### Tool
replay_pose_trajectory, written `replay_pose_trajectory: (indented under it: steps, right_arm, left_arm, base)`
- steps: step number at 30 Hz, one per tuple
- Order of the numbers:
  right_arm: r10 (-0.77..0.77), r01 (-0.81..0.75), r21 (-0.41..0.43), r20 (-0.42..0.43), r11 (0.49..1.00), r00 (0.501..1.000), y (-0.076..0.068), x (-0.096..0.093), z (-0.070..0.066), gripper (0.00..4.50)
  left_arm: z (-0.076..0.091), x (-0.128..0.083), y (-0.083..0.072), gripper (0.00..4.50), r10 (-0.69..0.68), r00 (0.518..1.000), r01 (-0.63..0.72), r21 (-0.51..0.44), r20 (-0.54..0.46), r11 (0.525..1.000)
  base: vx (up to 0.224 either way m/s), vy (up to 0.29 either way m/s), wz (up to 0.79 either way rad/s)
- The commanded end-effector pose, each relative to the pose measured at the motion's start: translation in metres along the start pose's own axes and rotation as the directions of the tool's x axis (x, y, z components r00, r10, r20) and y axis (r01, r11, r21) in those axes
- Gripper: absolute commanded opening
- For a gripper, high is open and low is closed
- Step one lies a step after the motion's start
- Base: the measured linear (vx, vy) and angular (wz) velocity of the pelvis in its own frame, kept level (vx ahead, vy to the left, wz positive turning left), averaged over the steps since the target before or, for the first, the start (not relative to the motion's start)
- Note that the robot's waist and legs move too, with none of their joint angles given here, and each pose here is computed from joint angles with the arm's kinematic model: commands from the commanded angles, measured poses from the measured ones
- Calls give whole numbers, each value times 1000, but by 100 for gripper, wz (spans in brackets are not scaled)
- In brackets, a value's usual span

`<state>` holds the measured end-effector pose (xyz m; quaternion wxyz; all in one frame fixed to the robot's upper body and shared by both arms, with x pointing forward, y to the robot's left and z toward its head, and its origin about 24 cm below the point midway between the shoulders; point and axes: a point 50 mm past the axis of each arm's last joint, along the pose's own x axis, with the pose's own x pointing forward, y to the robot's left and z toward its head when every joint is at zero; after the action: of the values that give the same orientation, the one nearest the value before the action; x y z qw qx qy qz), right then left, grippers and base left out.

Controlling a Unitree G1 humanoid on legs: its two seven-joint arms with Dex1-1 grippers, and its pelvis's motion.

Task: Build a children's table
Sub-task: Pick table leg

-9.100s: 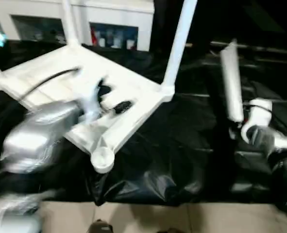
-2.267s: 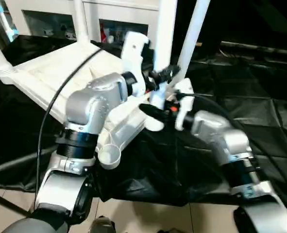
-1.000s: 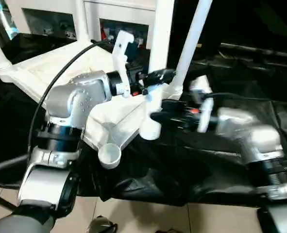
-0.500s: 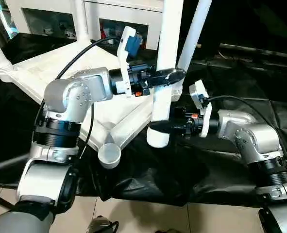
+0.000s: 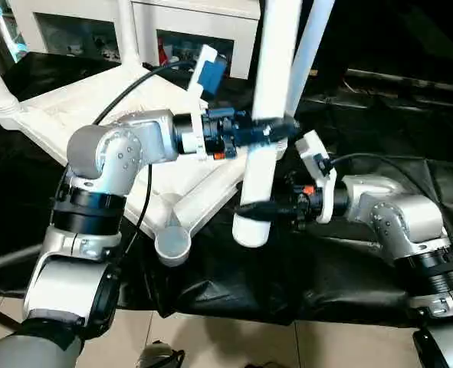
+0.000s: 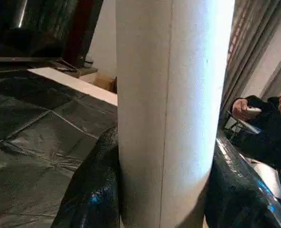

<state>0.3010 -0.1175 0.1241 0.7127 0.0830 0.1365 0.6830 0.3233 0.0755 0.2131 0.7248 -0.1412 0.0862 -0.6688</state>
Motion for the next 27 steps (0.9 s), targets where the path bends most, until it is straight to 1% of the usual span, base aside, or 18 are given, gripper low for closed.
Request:
replay_pose_trajectory:
  steps: [1,2,5,8,9,10,20,21,22,23,24,25,26,27]
  right_arm:
    - [-20,20,-3,-15,1000,1000,0,-6,2,276]
    - [-16,16,1,-18,1000,1000,0,-6,2,273]
    - [-5,6,19,-21,1000,1000,0,-7,1,244]
    - [-1,1,26,-21,1000,1000,0,-8,0,237]
    - [5,-4,35,-19,999,1000,0,-7,-1,225]
    - [7,-6,40,-16,999,1000,0,-7,-1,201]
    - [-3,3,45,2,999,1000,-1,-8,-2,191]
    - [-7,7,45,5,999,1000,-1,-8,-2,191]
    - [-7,7,45,5,999,1000,-1,-8,-2,191]
    - [-11,10,44,13,999,1000,-1,-8,-2,191]
    - [-11,10,44,13,999,1000,-1,-8,-2,191]
    - [-16,15,43,30,999,999,-1,-6,-1,191]
    - [-16,15,43,30,999,999,-1,-6,-1,191]
    - [-17,15,44,42,999,999,-1,-6,-1,191]
  left_arm:
    - [0,8,-9,182,-81,997,81,2,-15,997]
    - [0,8,-10,182,-86,996,86,2,-14,996]
    - [2,9,-11,182,-94,996,94,2,-10,996]
    - [2,9,-11,182,-97,995,97,3,-4,995]
    - [3,9,-12,182,-100,995,100,2,-1,995]
    - [3,9,-12,182,-103,995,103,2,1,995]
    - [2,9,-12,182,-102,995,102,5,-1,995]
    - [2,9,-11,217,-90,996,90,11,2,996]
    - [2,9,-11,238,-90,996,90,11,2,996]
    - [4,9,-10,252,-78,997,78,5,19,997]
    - [4,9,-10,252,-78,997,78,5,19,997]
    - [7,6,-8,273,-70,995,71,-8,65,997]
    - [7,6,-8,273,-70,995,71,-8,65,997]
    - [9,5,-7,289,-60,994,60,-5,92,998]
  base:
    - [0,0,0]
    - [0,0,0]
    - [0,0,0]
    - [0,0,0]
    - [0,0,0]
    - [0,0,0]
    - [0,0,0]
    - [0,0,0]
    - [0,0,0]
    - [0,0,0]
    - [0,0,0]
    - [0,0,0]
    - [0,0,0]
    - [0,0,0]
